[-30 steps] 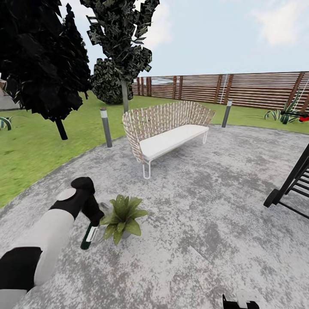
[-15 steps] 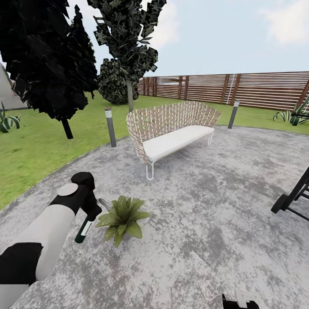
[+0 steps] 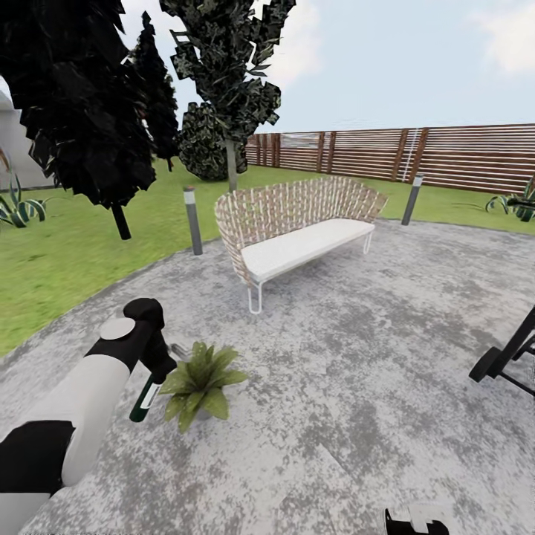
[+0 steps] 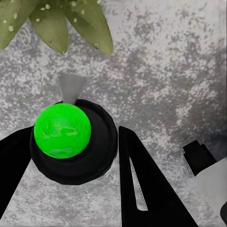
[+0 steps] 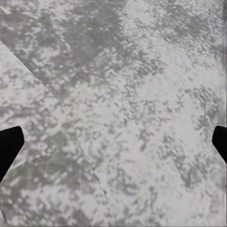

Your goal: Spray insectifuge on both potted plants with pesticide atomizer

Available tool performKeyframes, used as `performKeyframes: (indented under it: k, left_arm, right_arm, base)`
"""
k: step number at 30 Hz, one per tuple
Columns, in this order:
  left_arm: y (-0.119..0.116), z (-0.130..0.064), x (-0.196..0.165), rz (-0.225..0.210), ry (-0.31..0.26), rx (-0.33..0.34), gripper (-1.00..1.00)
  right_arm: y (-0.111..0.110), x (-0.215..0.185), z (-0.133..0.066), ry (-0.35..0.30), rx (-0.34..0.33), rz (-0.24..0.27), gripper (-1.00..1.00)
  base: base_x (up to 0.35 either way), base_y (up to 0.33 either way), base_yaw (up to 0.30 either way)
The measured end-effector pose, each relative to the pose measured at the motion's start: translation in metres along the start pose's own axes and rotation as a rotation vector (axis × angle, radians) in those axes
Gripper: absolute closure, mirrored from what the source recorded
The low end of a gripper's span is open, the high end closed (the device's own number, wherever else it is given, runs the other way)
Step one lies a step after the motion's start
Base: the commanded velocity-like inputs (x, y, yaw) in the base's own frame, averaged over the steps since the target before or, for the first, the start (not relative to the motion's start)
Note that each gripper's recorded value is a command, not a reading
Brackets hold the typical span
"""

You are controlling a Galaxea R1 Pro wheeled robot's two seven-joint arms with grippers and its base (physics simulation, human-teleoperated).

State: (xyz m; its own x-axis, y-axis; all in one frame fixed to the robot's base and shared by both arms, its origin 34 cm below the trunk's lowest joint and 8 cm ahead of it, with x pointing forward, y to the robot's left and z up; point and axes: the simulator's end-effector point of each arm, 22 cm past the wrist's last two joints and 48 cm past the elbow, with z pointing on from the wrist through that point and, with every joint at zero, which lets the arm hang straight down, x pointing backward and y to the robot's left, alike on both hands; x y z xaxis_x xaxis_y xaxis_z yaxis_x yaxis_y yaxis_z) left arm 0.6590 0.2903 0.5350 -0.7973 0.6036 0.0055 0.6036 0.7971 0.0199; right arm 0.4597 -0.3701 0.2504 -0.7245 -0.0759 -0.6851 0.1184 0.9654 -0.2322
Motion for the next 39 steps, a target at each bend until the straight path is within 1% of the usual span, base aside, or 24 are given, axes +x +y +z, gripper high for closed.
performKeyframes:
  k: [5, 11, 21, 25, 26, 28, 31, 35, 39]
  left_arm:
    - [0.001, 0.001, 0.002, -0.002, 0.004, 0.000, 1.00]
    - [0.000, 0.005, 0.005, -0.005, 0.009, 0.005, 1.00]
    - [0.001, 0.009, 0.010, -0.010, 0.017, 0.008, 1.00]
    - [0.013, 0.012, 0.026, -0.034, 0.038, 0.003, 1.00]
    - [0.015, 0.015, 0.030, -0.039, 0.044, 0.004, 1.00]
    - [0.013, 0.027, 0.045, -0.049, 0.069, 0.016, 1.00]
    - [0.006, 0.044, 0.061, -0.054, 0.100, 0.036, 1.00]
    - [-0.001, 0.046, 0.057, -0.044, 0.095, 0.043, 1.00]
    - [-0.012, 0.053, 0.056, -0.045, 0.085, 0.082, 1.00]
  right_arm:
    - [0.000, 0.000, 0.000, 0.000, -0.001, 0.000, -1.00]
    - [0.001, -0.001, 0.000, -0.002, -0.001, 0.001, -1.00]
    - [0.001, 0.000, 0.000, -0.001, -0.001, 0.001, -1.00]
    - [0.001, 0.000, 0.000, 0.000, -0.002, 0.000, -1.00]
    - [0.001, 0.000, 0.000, 0.000, -0.002, 0.000, -1.00]
    - [0.001, 0.000, 0.000, 0.000, -0.002, 0.000, -1.00]
    - [0.001, 0.000, 0.000, 0.001, -0.002, 0.000, -1.00]
    - [0.001, 0.000, 0.000, 0.001, -0.001, 0.000, -1.00]
    - [0.001, 0.000, 0.000, 0.001, -0.001, 0.000, -1.00]
  base:
    - [0.000, -0.275, 0.003]
    - [0.106, -0.275, 0.027]
    - [0.124, -0.251, 0.257]
    - [0.021, -0.037, 0.278]
    - [0.004, -0.008, 0.278]
    - [0.002, -0.004, 0.278]
    - [0.001, -0.001, 0.278]
    - [0.034, -0.034, 0.131]
    - [0.155, -0.212, 0.062]
